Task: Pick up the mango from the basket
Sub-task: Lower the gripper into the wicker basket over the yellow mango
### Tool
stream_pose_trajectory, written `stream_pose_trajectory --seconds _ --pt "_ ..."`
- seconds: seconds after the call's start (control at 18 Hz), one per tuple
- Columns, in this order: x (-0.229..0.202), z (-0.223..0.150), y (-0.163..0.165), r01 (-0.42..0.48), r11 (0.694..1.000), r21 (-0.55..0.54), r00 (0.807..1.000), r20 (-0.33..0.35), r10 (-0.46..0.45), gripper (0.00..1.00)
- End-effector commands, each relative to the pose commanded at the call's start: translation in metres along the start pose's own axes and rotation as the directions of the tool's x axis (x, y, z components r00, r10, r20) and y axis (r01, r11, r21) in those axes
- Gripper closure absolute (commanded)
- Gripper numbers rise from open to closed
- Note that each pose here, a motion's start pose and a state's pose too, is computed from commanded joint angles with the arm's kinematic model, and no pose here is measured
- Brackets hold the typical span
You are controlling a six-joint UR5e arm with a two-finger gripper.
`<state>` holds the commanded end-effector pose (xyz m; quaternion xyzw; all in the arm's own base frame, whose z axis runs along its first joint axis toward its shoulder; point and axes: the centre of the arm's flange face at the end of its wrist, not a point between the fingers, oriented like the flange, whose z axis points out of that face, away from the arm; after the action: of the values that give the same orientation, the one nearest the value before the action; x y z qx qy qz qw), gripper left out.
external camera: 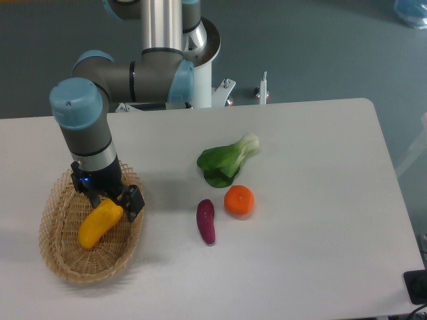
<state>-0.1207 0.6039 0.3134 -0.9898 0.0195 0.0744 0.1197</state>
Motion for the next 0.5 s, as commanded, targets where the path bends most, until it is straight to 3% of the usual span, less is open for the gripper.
stream_pose_trajectory --seconds 0.5 --pt "0.0024 -0.0096 0.0057 0.025 1.0 0.003 1.0 0.011 -0.025 0.0"
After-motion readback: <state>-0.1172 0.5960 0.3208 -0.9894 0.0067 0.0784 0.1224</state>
